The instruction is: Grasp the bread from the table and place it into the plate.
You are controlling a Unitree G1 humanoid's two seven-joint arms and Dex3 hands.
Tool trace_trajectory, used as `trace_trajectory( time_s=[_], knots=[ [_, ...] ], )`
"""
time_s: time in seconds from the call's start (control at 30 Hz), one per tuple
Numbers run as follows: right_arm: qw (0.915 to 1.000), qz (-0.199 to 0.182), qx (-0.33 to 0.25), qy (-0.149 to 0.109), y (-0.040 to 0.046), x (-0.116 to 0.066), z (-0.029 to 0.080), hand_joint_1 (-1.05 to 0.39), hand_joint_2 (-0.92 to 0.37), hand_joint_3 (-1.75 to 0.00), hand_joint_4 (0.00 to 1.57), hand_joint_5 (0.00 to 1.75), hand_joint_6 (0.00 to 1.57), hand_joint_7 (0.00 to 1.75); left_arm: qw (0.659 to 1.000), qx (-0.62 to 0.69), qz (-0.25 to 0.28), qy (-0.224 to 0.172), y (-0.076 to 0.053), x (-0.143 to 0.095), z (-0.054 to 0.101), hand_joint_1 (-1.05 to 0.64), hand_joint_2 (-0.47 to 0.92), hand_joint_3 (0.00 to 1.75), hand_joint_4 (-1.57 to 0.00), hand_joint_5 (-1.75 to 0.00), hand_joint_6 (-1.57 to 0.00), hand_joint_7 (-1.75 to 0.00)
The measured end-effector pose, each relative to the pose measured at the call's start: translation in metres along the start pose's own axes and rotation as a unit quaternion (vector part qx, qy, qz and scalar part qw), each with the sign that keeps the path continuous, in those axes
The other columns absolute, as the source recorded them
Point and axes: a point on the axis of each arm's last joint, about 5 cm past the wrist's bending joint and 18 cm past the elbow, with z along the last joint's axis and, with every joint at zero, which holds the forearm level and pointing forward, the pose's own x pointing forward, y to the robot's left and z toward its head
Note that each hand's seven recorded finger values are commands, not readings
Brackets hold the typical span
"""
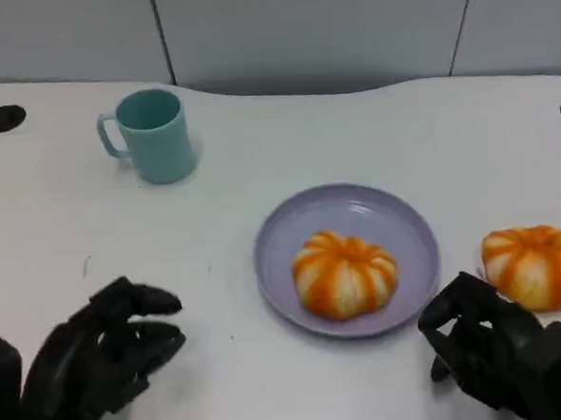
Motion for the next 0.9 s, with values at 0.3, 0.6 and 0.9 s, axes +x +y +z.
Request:
trace_trajectory(
  time_s=[0.3,0.6,0.9],
  knots=[
    [0.9999,0.001,-0.01,0.002,-0.0057,-0.002,-0.001,-0.26,-0.92,-0.36,0.56,1.75,0.37,1.75,0.999,-0.001,0.017,0.03,-0.002,-0.003,-0.007,-0.23,0.92,0.08,-0.57,-1.75,-0.39,-1.75],
    [1.0,-0.009,-0.004,0.0,-0.0111,0.001,0.0,-0.24,-0.92,-0.35,0.58,1.75,0.38,1.75,0.999,0.002,0.015,0.04,-0.002,0.0,-0.01,-0.24,0.92,0.08,-0.58,-1.75,-0.41,-1.75],
    [0.9998,-0.009,-0.009,-0.015,-0.0141,0.003,-0.006,-0.26,-0.92,-0.35,0.57,1.75,0.38,1.75,0.999,0.005,0.015,0.031,-0.001,0.006,-0.011,-0.28,0.92,0.07,-0.61,-1.75,-0.42,-1.75]
  ],
)
